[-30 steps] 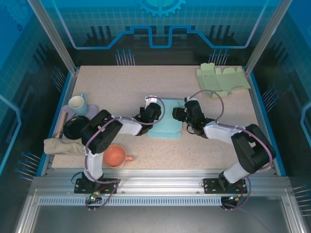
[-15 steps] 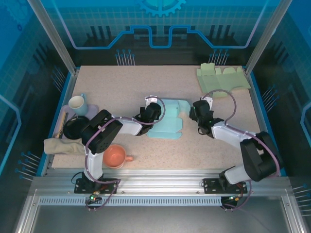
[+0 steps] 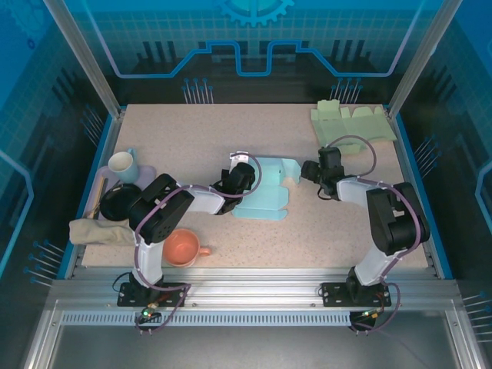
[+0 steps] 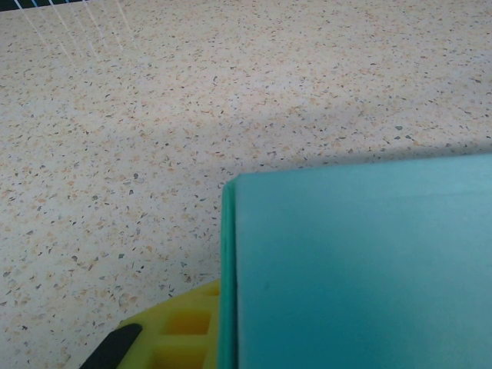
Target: Fold the paper box
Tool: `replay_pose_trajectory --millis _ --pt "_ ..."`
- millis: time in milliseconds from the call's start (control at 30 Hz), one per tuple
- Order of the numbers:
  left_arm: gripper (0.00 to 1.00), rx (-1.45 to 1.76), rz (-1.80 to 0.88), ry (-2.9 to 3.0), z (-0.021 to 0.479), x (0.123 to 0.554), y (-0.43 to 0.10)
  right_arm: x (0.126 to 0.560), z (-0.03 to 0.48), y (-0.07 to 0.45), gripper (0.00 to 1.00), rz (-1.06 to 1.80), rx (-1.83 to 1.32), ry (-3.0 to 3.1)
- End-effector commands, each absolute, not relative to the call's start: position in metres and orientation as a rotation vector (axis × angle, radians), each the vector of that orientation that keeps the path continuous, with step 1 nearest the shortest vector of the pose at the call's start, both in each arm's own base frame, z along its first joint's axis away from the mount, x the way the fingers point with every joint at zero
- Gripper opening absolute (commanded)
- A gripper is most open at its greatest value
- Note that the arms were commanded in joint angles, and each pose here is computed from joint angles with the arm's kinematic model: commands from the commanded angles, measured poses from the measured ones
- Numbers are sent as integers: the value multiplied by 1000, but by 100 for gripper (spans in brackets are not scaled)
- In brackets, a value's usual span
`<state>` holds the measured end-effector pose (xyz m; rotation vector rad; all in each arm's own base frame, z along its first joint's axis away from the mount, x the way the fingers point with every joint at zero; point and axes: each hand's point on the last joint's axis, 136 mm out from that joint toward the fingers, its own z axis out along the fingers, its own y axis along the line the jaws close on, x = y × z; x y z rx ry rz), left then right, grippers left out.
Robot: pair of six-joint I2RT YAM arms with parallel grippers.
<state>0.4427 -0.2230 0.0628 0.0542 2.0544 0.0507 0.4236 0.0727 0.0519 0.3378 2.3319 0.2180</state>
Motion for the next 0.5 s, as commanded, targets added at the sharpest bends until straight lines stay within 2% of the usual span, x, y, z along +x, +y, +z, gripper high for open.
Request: replay_pose_trajectory --millis 0,467 --pt "11 148 110 2121 41 436 -223 439 70 96 68 362 239 2278" --pt "11 151 115 2127 40 437 -223 410 56 111 68 379 201 2331"
